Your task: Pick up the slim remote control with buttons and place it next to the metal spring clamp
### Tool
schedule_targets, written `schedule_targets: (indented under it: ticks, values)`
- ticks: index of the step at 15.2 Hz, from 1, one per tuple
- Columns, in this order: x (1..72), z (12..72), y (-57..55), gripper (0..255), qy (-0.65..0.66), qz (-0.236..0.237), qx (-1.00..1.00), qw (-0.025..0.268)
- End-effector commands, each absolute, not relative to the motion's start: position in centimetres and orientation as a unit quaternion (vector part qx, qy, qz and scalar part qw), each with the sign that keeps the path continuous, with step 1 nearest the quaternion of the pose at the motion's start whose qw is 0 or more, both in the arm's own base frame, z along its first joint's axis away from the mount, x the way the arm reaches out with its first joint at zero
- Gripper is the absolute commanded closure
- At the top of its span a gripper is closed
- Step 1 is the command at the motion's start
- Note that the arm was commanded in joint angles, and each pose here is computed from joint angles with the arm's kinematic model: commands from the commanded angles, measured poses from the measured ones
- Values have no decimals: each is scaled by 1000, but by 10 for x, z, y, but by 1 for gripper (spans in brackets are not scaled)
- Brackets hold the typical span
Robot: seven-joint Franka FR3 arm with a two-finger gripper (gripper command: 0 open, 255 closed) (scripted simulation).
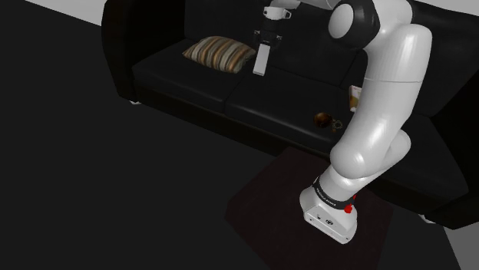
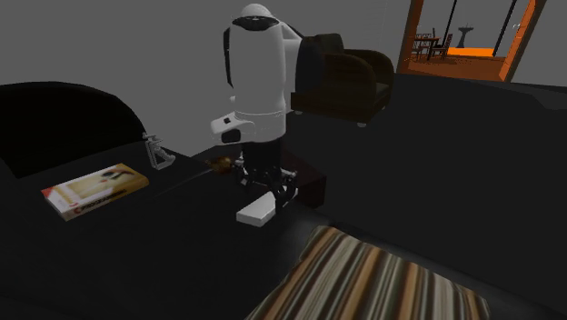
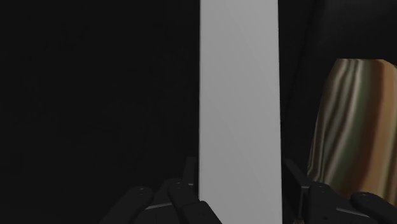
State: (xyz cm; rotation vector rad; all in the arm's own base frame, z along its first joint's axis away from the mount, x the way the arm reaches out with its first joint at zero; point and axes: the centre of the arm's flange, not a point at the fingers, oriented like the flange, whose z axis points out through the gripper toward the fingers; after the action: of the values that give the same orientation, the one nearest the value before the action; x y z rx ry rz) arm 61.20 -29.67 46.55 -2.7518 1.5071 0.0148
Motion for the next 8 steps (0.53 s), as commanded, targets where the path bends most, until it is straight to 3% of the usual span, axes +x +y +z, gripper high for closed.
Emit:
schedule_targets:
  ticks: [1,8]
  values:
    - [611,476,-297,255,480,5,-877,2]
    - [611,513,-297,255,480,5,-877,2]
